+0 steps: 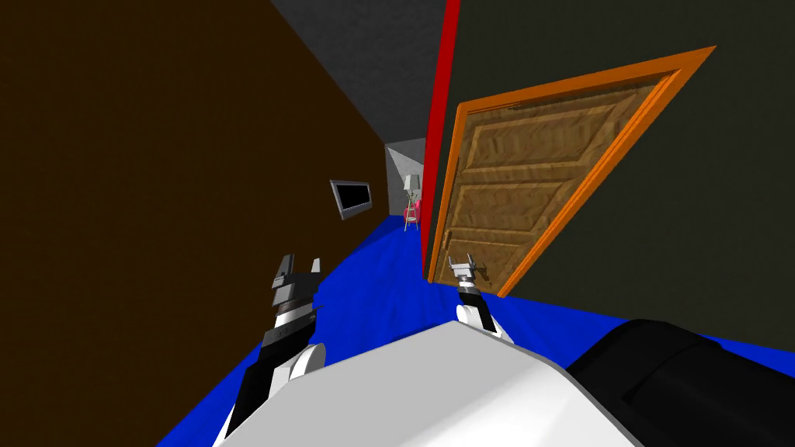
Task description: Pull the door open
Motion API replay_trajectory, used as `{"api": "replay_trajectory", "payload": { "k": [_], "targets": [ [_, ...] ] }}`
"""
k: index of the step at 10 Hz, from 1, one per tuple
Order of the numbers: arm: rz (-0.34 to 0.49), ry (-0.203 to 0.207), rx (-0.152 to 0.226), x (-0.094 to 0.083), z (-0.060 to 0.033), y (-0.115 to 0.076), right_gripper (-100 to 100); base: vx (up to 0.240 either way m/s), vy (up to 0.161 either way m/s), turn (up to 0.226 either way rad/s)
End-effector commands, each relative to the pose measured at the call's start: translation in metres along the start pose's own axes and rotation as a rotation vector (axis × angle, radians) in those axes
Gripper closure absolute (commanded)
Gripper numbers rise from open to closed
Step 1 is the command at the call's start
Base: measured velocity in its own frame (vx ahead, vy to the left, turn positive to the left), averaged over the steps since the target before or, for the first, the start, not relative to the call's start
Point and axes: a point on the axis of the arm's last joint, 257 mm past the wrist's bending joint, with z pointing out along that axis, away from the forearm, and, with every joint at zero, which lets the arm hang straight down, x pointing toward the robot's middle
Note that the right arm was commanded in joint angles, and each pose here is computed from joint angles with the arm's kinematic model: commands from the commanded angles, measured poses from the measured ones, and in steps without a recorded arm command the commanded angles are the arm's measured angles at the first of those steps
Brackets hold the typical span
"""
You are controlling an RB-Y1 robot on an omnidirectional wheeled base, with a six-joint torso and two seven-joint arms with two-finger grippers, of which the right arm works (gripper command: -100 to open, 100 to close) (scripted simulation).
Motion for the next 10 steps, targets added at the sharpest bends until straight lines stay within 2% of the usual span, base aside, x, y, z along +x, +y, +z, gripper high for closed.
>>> {"api": "replay_trajectory", "payload": {
  "k": [1, 4, 5, 10],
  "targets": [
    [0.039, -0.039, -0.003, -0.019, -0.0030, 0.000, -100, 0.022, -0.116, 0.184],
    [0.108, -0.107, -0.020, -0.053, -0.0089, 0.004, -100, 0.029, -0.091, 0.206],
    [0.106, -0.112, -0.017, -0.055, -0.0103, 0.003, -100, 0.020, -0.067, 0.073],
    [0.211, -0.226, -0.061, -0.111, -0.0257, 0.013, -100, 0.017, -0.096, 0.195]
  ]
}}
